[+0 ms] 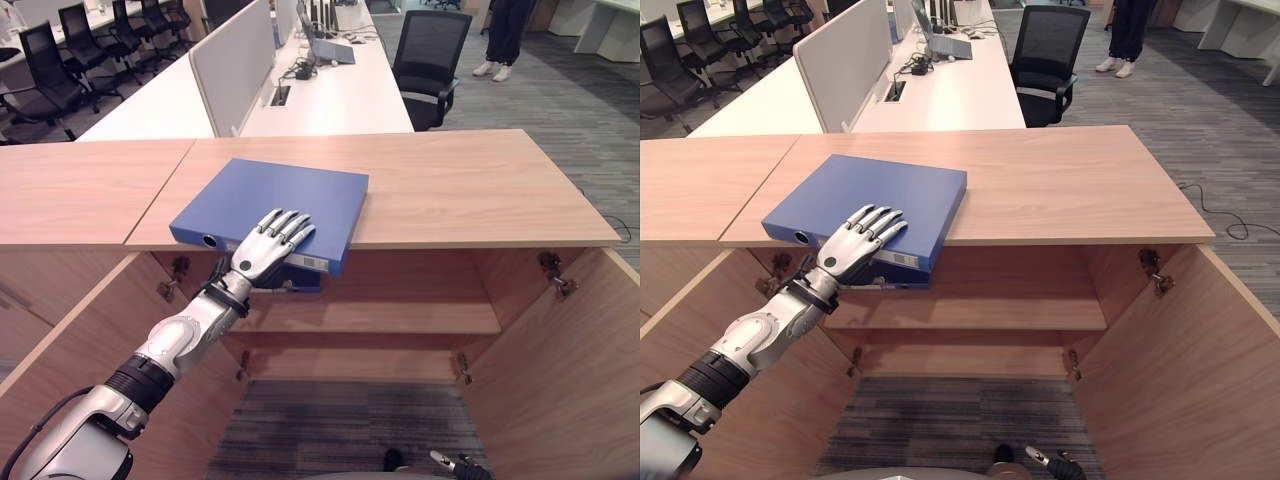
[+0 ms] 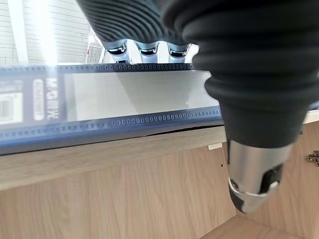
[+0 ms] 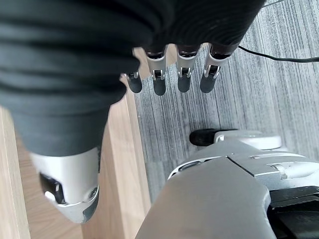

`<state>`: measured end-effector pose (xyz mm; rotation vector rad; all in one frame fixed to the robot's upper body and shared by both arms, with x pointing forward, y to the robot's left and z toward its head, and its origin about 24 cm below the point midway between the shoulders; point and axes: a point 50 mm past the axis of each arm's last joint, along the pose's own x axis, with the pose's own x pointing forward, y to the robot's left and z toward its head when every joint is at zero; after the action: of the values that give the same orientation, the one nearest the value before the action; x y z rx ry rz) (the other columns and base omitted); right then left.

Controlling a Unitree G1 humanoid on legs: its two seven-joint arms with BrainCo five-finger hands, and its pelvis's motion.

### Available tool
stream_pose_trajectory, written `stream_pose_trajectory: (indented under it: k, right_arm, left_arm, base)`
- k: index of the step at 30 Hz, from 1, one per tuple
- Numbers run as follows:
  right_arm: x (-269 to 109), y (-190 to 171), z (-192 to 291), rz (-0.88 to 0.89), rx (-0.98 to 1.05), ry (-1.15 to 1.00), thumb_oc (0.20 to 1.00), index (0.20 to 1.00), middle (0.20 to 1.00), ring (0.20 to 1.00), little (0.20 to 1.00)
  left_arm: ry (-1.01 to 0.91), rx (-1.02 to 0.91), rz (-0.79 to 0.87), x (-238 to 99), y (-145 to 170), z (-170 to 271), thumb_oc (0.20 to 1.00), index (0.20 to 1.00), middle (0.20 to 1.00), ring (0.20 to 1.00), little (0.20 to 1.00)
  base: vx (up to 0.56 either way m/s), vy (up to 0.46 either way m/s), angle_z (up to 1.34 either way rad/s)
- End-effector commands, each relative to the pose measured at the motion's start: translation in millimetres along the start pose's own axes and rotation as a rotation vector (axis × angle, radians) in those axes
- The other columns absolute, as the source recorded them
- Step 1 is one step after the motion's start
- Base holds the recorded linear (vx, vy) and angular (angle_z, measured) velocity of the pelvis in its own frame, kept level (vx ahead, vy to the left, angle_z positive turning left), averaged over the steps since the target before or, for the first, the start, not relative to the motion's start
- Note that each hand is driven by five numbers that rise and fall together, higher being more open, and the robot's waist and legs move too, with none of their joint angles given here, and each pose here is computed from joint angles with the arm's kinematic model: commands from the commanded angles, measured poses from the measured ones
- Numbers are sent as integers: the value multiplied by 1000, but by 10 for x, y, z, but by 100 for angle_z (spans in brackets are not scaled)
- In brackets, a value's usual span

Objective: Put the empty folder in the office cabinet

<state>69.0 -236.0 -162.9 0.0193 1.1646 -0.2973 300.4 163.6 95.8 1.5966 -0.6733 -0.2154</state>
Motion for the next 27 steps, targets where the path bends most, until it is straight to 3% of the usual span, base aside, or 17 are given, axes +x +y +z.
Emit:
stream_pose_trajectory:
  k: [1,20,27]
  right_arm:
    - [50,44,216,5,-34,-45,1000,1000,1000,1000,1000]
    - [54,61,210,-7,46,-35,1000,1000,1000,1000,1000]
    - [53,70,196,-5,56,-31,1000,1000,1000,1000,1000]
  left_arm:
    - [4,100,125,363,375,-184,200,200,200,200,200]
    - [21,54,188,350,474,-170,200,200,200,200,200]
    - [33,40,266,339,666,-218,200,200,200,200,200]
  base:
    - [0,0,0]
    - [0,0,0]
    - [0,0,0]
